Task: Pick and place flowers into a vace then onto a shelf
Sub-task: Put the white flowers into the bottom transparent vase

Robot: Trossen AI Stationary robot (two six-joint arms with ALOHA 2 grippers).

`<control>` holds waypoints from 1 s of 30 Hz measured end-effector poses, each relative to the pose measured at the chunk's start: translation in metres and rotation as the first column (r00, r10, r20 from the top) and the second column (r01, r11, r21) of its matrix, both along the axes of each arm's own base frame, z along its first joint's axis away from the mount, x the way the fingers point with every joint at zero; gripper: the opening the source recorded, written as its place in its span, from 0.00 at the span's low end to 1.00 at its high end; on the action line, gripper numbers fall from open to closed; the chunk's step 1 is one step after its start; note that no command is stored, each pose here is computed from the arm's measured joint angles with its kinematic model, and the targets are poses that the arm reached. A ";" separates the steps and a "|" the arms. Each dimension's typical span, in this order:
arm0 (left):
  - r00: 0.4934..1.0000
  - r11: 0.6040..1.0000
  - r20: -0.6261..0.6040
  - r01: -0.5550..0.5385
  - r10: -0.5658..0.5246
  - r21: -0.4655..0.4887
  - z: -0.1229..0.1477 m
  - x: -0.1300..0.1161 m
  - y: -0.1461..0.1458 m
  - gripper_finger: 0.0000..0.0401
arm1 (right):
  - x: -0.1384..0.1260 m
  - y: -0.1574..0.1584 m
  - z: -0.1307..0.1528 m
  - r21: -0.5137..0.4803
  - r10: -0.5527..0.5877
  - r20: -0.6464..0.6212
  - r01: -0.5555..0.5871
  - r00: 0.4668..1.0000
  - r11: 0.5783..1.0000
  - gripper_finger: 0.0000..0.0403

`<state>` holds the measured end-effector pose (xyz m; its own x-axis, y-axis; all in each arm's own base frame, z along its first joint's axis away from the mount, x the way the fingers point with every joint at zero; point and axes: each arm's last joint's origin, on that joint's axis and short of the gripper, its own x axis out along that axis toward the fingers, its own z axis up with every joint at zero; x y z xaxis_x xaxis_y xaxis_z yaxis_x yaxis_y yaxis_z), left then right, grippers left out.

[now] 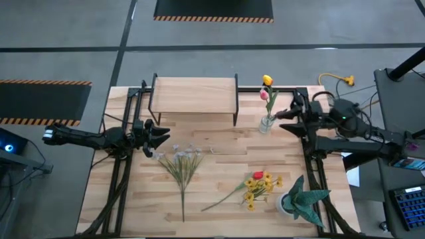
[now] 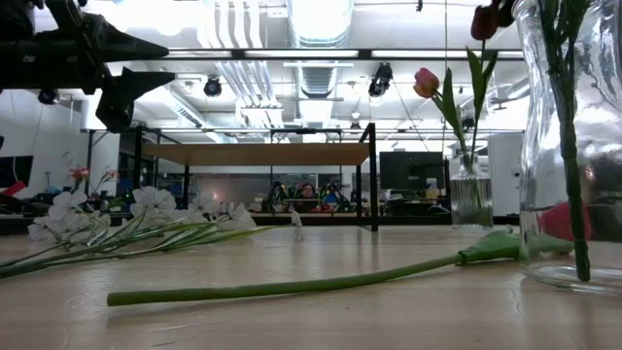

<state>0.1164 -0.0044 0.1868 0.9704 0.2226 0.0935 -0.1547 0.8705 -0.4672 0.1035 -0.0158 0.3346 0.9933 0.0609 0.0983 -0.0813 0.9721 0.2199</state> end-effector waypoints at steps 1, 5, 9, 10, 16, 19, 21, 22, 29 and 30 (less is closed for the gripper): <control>1.000 1.000 0.000 0.000 0.000 0.000 0.000 0.000 0.000 0.40 | -0.004 0.001 0.001 -0.022 0.009 0.011 -0.008 1.000 1.000 0.42; 1.000 1.000 -0.006 -0.004 0.004 0.000 -0.001 0.000 0.000 0.40 | -0.019 0.005 -0.008 -0.045 0.020 -0.023 -0.021 1.000 0.999 0.33; 1.000 1.000 -0.006 -0.023 0.023 -0.002 0.000 0.000 0.001 0.40 | -0.028 0.007 -0.024 -0.036 0.020 -0.044 -0.022 0.999 0.999 0.21; 1.000 1.000 -0.006 -0.029 0.029 -0.002 0.000 0.000 0.001 0.40 | -0.029 0.007 -0.028 -0.037 0.020 -0.041 -0.021 0.999 0.999 0.18; 0.999 0.999 -0.006 -0.050 0.049 -0.004 0.000 0.000 0.001 0.40 | -0.027 0.006 -0.059 -0.007 0.000 0.040 0.001 0.999 1.000 0.03; 0.999 0.999 -0.006 -0.050 0.050 -0.004 0.000 0.000 0.001 0.40 | -0.022 0.005 -0.078 0.020 0.002 0.081 -0.004 0.997 1.000 0.02; 0.999 0.999 0.000 -0.050 0.050 -0.005 0.000 0.000 0.001 0.40 | -0.020 0.005 -0.091 0.043 0.005 0.098 -0.009 0.995 0.999 0.02; 0.999 0.999 0.003 -0.050 0.050 -0.006 0.000 0.000 0.001 0.40 | -0.019 0.004 -0.097 0.057 0.007 0.105 -0.013 0.994 0.998 0.02; 0.997 0.998 0.044 -0.064 0.064 -0.015 0.004 -0.001 0.002 0.40 | -0.018 0.003 -0.118 0.073 -0.033 0.201 0.019 0.979 0.997 0.02; 0.995 0.997 0.064 -0.070 0.071 -0.020 0.006 -0.001 0.002 0.40 | -0.018 0.003 -0.119 0.073 -0.038 0.206 0.024 0.978 0.997 0.02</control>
